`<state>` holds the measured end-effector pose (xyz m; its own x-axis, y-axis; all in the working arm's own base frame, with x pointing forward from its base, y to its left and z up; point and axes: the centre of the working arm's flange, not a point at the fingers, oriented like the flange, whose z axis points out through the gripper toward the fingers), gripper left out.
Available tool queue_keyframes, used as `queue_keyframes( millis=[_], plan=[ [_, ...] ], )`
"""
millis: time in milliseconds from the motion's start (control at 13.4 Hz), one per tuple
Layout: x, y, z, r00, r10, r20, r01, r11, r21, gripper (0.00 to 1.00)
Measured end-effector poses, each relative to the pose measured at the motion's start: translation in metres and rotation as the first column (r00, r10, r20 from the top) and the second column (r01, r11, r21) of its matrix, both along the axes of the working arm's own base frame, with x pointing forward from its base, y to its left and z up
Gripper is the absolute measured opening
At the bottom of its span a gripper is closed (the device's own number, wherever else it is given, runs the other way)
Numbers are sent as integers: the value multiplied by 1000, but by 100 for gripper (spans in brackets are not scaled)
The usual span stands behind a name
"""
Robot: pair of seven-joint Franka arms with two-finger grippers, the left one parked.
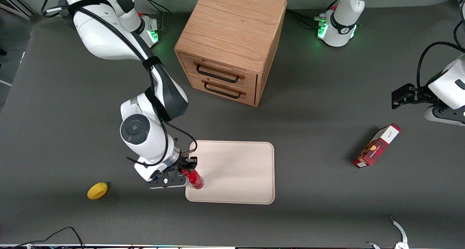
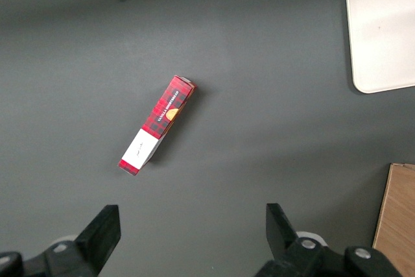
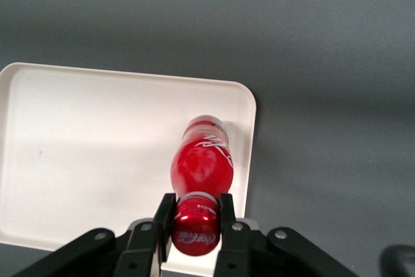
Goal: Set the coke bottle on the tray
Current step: 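Carry the bottle with the right gripper over the white tray, then lower the bottle onto the tray and open the right gripper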
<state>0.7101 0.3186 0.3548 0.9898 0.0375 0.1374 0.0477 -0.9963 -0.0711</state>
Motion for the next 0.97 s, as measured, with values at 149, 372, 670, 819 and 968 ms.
queue_keyframes(
  millis=[149, 372, 670, 819, 968],
  plan=[
    [2, -1, -8, 1000, 0, 0, 0, 1000, -6, 31],
    [3, -3, -13, 1000, 8, 5, -7, 999, -31, 31],
    [3, -3, -17, 1000, 9, 2, -9, 999, -35, 31],
    [3, -3, -18, 1000, 9, 2, -9, 999, -35, 31],
    [3, -3, -18, 1000, 9, 3, -9, 999, -35, 31]
  ],
)
